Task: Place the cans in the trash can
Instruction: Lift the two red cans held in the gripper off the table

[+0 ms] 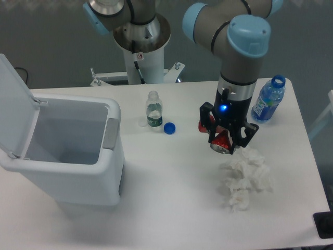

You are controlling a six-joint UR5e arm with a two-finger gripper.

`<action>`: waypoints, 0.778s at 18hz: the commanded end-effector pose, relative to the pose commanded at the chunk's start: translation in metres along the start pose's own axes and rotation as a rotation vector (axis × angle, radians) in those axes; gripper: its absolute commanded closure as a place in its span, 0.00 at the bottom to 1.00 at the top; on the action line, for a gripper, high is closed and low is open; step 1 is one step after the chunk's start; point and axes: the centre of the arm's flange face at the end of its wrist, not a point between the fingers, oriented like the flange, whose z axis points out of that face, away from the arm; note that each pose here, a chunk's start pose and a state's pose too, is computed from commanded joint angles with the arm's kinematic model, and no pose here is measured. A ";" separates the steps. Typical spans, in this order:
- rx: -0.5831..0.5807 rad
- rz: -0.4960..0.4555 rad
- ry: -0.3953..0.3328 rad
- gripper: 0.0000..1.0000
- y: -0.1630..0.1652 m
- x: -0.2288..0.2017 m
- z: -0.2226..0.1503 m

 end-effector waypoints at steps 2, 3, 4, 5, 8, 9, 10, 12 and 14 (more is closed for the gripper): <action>0.002 -0.010 -0.003 0.37 0.000 -0.001 -0.001; 0.004 -0.010 -0.003 0.37 -0.001 -0.001 -0.001; 0.008 -0.009 -0.003 0.37 -0.002 0.000 -0.002; 0.011 -0.011 -0.003 0.37 -0.002 -0.001 -0.002; 0.036 -0.050 -0.013 0.37 -0.006 -0.005 -0.011; 0.046 -0.070 -0.015 0.37 -0.007 -0.006 -0.013; 0.050 -0.090 -0.019 0.37 -0.009 -0.006 -0.016; 0.059 -0.138 -0.026 0.37 -0.011 -0.008 -0.020; 0.066 -0.208 -0.036 0.37 -0.011 -0.007 -0.029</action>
